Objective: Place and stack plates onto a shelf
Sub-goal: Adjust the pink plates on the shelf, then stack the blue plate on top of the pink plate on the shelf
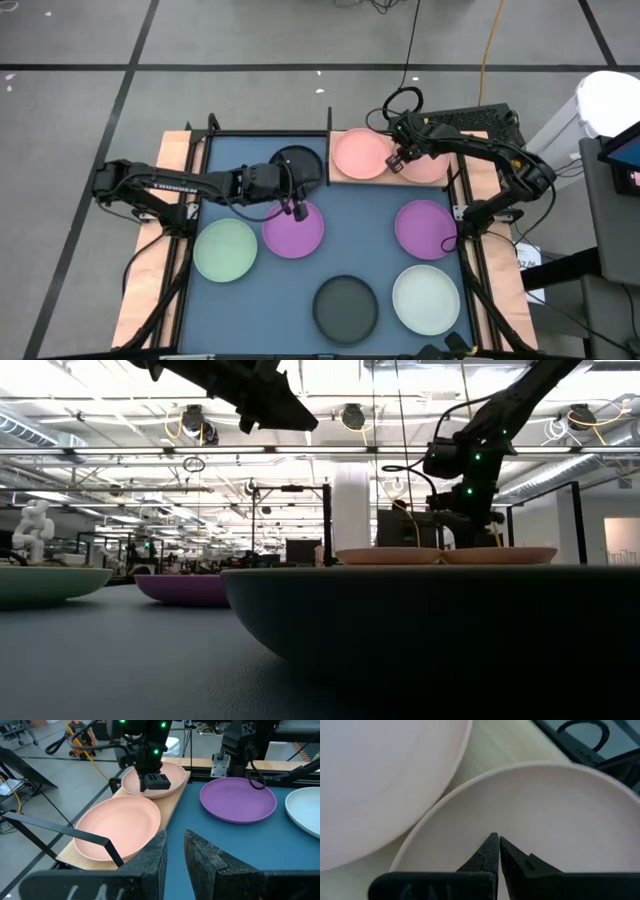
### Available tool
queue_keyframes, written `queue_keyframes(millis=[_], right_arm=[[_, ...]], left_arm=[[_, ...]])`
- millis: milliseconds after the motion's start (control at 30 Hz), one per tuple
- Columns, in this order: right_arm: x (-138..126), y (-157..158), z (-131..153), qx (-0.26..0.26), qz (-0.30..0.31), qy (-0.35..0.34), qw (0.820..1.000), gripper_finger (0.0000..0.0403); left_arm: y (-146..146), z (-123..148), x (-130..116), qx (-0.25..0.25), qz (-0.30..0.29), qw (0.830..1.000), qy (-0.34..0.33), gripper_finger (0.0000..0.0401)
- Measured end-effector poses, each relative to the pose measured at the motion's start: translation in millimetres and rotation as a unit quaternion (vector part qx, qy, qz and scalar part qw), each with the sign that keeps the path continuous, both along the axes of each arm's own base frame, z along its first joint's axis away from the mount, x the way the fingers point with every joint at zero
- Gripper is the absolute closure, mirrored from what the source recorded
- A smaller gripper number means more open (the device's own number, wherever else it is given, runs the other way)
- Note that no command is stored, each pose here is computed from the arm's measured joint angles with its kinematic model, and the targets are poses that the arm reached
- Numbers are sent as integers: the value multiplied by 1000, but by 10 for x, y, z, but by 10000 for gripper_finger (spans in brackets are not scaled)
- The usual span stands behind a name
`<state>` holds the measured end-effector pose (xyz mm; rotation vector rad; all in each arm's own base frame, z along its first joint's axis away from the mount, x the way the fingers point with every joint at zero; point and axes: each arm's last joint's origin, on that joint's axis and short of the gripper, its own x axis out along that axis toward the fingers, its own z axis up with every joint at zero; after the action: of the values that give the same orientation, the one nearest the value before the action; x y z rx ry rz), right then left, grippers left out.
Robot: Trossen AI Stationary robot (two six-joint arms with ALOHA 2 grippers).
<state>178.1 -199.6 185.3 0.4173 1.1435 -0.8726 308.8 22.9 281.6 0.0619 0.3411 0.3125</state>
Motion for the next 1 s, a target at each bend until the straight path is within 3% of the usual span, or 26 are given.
queue_keyframes(millis=[233,500,1000], right_arm=[[-44,107,264,-38,9,-36,999,403],[-80,597,648,-51,39,-87,994,403],[-67,1616,859,12,147,-129,981,403]], left_arm=[[0,0,0,0,0,1000,0,329],[0,-1,0,0,0,1000,0,329],[-59,-2,3,-7,-11,1000,0,329]])
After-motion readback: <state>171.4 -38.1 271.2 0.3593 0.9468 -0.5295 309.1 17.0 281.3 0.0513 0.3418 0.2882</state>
